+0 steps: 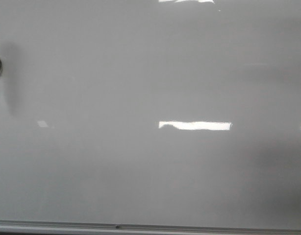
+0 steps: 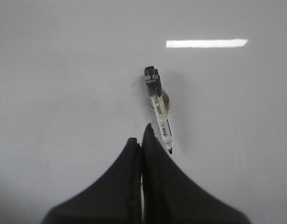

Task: Write number 4 on whiteboard

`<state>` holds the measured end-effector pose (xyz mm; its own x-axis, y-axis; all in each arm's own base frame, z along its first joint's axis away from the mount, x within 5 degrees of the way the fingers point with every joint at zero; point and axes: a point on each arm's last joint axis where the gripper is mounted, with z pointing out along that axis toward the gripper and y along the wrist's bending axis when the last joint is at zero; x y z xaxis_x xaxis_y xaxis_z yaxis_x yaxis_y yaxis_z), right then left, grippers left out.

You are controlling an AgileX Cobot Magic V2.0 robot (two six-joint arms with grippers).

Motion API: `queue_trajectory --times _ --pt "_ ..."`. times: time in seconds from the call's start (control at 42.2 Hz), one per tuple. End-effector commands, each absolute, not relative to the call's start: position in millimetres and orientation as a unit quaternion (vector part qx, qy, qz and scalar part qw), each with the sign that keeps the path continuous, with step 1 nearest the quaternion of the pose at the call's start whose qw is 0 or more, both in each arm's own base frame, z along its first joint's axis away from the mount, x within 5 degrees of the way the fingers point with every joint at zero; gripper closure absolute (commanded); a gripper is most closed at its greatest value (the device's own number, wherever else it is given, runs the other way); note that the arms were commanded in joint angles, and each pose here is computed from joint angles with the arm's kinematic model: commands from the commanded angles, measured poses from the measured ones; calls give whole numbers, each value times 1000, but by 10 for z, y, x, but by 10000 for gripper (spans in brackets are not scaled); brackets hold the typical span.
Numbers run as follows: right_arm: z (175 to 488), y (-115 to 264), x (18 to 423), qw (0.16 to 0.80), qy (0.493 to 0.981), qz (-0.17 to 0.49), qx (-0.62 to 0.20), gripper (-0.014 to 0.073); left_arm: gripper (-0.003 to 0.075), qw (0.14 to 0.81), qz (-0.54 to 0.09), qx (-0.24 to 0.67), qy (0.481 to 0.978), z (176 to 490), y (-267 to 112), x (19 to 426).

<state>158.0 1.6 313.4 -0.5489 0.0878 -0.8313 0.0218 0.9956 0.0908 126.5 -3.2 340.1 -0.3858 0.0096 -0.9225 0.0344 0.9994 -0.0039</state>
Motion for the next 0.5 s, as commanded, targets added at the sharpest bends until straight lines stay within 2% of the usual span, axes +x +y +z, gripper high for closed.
queue_trajectory --times 0.0,0.047,0.119,0.213,0.308,0.379,0.474 --pt "3232 3 1611 508 860 32 32 599 733 575 -17 12 818 3485 -44 1385" --pt "3228 4 1602 506 861 32 32 549 696 568 -16 13 823 3462 -44 1421" --pt "3218 5 1591 501 865 28 24 416 610 559 -16 13 829 3432 -44 1467" --pt "3200 7 1580 491 871 25 18 230 412 550 -16 13 835 3398 -45 1517" --pt "3192 11 1567 480 877 24 13 106 238 540 -23 18 841 3362 -72 1567" --pt "3191 14 1553 469 883 23 9 74 204 531 -30 29 846 3330 -118 1607" --pt "3210 17 1541 460 887 24 8 77 206 521 -40 46 851 3281 -189 1684"
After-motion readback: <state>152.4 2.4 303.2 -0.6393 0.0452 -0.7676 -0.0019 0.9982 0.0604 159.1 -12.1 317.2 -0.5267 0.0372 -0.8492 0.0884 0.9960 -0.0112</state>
